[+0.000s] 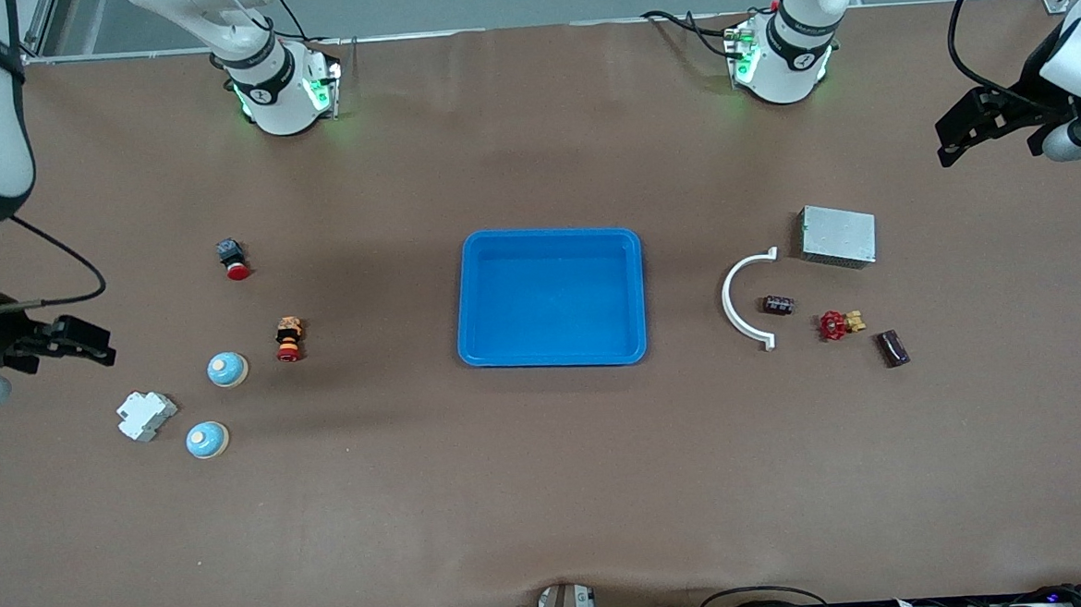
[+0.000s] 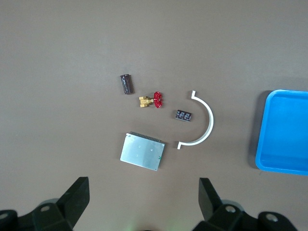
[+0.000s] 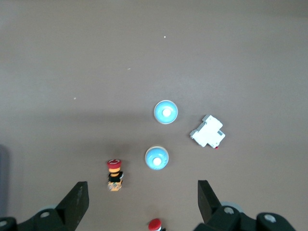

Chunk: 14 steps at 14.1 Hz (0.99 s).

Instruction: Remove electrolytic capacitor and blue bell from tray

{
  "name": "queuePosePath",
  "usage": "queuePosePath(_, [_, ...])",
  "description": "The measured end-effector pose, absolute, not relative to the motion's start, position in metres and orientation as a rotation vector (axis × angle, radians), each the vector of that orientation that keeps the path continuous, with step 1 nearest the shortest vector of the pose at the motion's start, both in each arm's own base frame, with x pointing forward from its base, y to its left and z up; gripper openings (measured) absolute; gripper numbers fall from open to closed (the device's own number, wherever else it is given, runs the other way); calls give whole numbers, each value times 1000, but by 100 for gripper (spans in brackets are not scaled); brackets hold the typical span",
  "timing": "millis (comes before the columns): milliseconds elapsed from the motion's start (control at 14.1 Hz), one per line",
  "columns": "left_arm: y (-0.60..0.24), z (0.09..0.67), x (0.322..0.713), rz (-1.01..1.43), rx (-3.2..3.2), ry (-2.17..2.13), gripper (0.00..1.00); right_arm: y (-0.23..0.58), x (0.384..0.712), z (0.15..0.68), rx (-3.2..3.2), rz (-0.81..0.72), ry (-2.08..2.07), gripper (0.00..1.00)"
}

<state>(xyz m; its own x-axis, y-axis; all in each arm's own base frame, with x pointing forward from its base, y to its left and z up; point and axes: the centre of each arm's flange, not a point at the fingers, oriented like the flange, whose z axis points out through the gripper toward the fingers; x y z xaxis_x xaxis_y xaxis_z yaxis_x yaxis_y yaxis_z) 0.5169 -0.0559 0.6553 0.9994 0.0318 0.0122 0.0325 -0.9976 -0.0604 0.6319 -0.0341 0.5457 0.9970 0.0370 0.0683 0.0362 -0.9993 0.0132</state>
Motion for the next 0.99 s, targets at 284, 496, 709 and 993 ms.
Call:
queuePosePath(284, [-56,656,516,-14,-3080,-50,100,-26,608,583,3128,120,61,100])
queuePosePath(496, [-56,655,516,-7,-3080,-50,100,-25,599,593,3130,121,26,100])
queuePosePath(709, [-56,654,514,14,-3078,-50,100,-25,595,594,3133,89,-6,100])
queuePosePath(993, [-56,655,513,13,-3078,-49,100,-25,583,600,3136,9,-17,100])
